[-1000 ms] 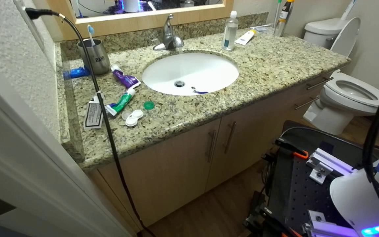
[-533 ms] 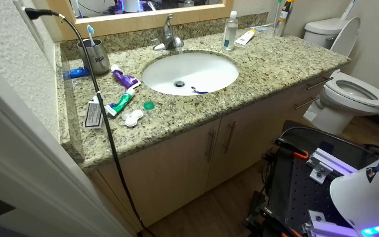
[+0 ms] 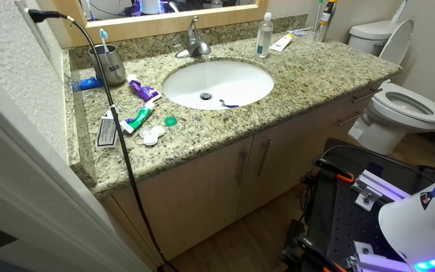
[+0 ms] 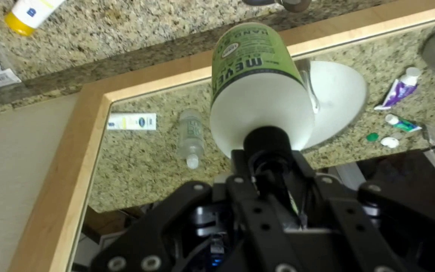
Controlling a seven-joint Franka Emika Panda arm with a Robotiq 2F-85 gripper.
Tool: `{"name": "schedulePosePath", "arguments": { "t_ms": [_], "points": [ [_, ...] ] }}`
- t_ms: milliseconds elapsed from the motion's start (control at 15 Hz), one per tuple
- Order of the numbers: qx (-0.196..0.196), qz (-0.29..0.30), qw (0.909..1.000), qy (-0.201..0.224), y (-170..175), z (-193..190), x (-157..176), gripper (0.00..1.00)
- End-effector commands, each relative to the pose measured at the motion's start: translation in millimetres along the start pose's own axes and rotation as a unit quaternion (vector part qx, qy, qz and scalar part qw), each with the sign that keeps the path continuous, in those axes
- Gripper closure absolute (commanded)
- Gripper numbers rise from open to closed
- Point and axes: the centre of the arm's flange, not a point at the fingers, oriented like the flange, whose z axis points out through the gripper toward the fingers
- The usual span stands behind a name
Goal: Move the green soap bottle to the right
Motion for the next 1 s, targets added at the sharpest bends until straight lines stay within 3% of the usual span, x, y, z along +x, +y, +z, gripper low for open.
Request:
{"name": "schedulePosePath", "arguments": {
  "t_ms": [0, 200, 333, 600, 933],
  "points": [
    [-0.016, 0.038, 0.9965, -0.073, 11.4, 73.4, -50.7, 0.92],
    [-0.021, 0.072, 0.9918, -0.104, 11.6, 126.0, -65.7, 0.92],
    [-0.012, 0.098, 0.9904, -0.097, 14.2, 150.3, -69.8, 0.92],
    [-0.025, 0.111, 0.9931, -0.030, 21.7, 203.6, -74.2, 0.92],
    [-0.080, 0.120, 0.9894, 0.016, 43.0, 264.6, -90.4, 0.92]
  ]
}}
